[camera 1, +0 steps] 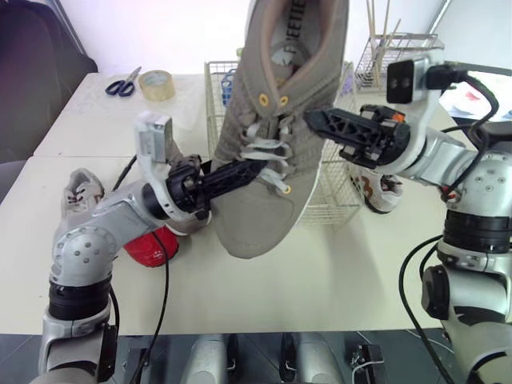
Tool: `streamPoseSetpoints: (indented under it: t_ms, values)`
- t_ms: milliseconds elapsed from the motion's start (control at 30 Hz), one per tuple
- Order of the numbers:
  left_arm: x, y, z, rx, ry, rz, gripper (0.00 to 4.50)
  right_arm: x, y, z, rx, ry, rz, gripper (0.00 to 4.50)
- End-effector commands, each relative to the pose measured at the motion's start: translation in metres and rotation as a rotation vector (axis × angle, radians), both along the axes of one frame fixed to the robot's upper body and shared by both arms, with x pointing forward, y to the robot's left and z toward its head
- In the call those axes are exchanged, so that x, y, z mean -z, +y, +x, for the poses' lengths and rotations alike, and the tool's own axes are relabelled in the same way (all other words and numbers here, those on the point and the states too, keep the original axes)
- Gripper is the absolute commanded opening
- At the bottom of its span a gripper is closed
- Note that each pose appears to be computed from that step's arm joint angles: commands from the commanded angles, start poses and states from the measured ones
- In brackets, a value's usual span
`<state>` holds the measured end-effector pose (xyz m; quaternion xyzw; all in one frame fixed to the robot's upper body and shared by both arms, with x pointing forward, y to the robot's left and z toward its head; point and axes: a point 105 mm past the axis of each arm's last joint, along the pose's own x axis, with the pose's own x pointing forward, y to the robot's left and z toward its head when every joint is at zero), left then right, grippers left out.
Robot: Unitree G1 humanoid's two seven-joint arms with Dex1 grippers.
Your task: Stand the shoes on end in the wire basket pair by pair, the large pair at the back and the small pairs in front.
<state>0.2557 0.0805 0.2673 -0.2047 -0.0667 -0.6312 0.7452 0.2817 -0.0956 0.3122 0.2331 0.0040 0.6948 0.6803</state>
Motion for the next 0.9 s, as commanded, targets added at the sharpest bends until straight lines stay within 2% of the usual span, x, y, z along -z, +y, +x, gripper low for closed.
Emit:
streamPoseSetpoints:
  t_ms: [33,67,133,167,233,300,400,533,700,800,900]
  values:
    - [-0.006,-0.010,-0.011,0.063,-0.049,0.019,1.17,-0.014,0.004,-0.015,-0.040,-0.075,0.012,1.30]
    - [-0.004,-0.010,-0.010,0.054,-0.044,0.024,1.17,-0.015,0.003,-0.016,-0.042,-0.080,0.015,1.30]
    - [-0.001,-0.009,-0.006,0.034,-0.031,0.043,2.17,-0.020,0.000,-0.019,-0.052,-0.098,0.030,1.30]
    - [-0.001,-0.008,-0.007,0.032,-0.030,0.052,2.43,-0.022,-0.002,-0.021,-0.055,-0.110,0.036,1.30]
    - [0.000,-0.004,-0.004,-0.015,-0.041,0.075,3.59,-0.029,-0.005,-0.020,-0.027,-0.158,0.056,1.30]
    - [0.000,0.002,-0.004,-0.062,-0.051,0.121,4.46,-0.038,-0.010,-0.017,0.032,-0.225,0.084,1.30]
    - [-0.009,0.017,-0.014,-0.120,-0.091,0.195,4.46,-0.058,-0.024,-0.005,0.160,-0.376,0.114,1.30]
    - [-0.022,0.041,-0.019,-0.245,-0.115,0.262,4.46,-0.093,-0.041,0.003,0.156,-0.462,0.182,1.30]
    - [-0.032,0.056,-0.027,-0.308,-0.110,0.274,4.46,-0.137,-0.065,0.019,0.218,-0.590,0.322,1.30]
    - [-0.033,0.057,-0.033,-0.300,-0.099,0.275,4.46,-0.138,-0.065,0.048,0.355,-0.708,0.234,1.30]
    - [-0.032,0.059,-0.035,-0.300,-0.086,0.273,4.46,-0.132,-0.063,0.066,0.417,-0.770,0.152,1.30]
